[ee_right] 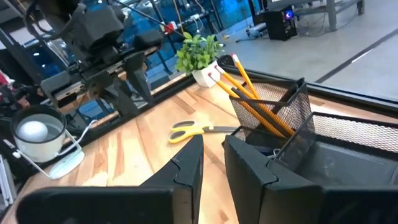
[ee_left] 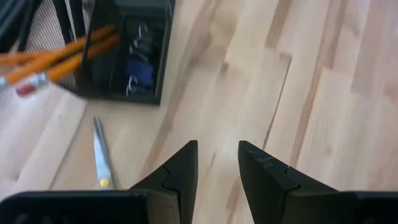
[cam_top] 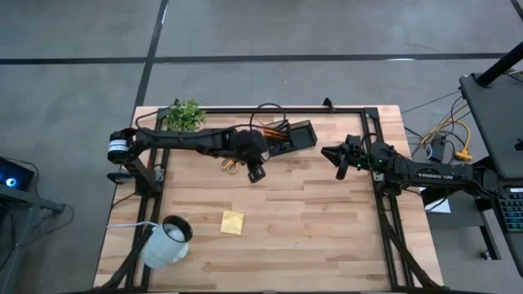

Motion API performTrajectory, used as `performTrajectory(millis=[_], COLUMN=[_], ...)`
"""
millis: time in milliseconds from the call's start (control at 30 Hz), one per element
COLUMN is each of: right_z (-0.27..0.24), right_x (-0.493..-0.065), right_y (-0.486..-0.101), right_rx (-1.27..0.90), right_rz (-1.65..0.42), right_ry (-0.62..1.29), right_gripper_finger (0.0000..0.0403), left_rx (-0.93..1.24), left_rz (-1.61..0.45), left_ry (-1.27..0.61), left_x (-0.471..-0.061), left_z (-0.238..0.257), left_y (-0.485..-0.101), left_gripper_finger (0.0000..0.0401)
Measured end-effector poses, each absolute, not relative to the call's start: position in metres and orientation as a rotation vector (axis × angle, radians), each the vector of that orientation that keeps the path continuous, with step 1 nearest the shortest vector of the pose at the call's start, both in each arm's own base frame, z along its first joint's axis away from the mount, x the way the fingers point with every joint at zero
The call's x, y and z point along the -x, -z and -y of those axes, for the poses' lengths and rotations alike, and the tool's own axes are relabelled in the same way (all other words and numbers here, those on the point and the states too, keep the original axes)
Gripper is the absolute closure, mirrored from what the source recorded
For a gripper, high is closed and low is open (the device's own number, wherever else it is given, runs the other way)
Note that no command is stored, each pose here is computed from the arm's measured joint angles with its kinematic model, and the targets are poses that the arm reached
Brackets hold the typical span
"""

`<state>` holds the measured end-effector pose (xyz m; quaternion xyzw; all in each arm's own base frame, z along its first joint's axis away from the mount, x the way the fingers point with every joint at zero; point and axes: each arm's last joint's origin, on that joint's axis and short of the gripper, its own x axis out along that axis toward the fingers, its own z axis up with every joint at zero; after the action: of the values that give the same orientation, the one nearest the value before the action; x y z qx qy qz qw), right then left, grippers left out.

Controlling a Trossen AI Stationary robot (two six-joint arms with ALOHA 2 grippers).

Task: Pick and place office supplies into organizer
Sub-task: Put the scissors into the desk organizer

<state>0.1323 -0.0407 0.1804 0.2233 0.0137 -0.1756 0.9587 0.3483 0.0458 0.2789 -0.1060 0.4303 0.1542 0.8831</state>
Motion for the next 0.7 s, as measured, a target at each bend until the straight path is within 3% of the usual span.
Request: performTrajectory(millis=[467, 700], right_z=[0.041, 0.041], right_x=[-0.132, -0.132], right_y=[-0.18, -0.18], right_rx=[-0.453, -0.453], right_rz=[-0.031, -0.031], right_ry=[0.351, 0.351], right_gripper_finger=[0.0346, 0.0346], left_rx=[0.352, 0.602], left_rz=[-1.175, -1.299], left_ry=[-0.441, -0.46], left_x=[-0.321, -0.3], left_z=[-0.043, -0.049], left_y=[-0.236, -0.201], left_gripper_finger=[0.0302, 0.0303])
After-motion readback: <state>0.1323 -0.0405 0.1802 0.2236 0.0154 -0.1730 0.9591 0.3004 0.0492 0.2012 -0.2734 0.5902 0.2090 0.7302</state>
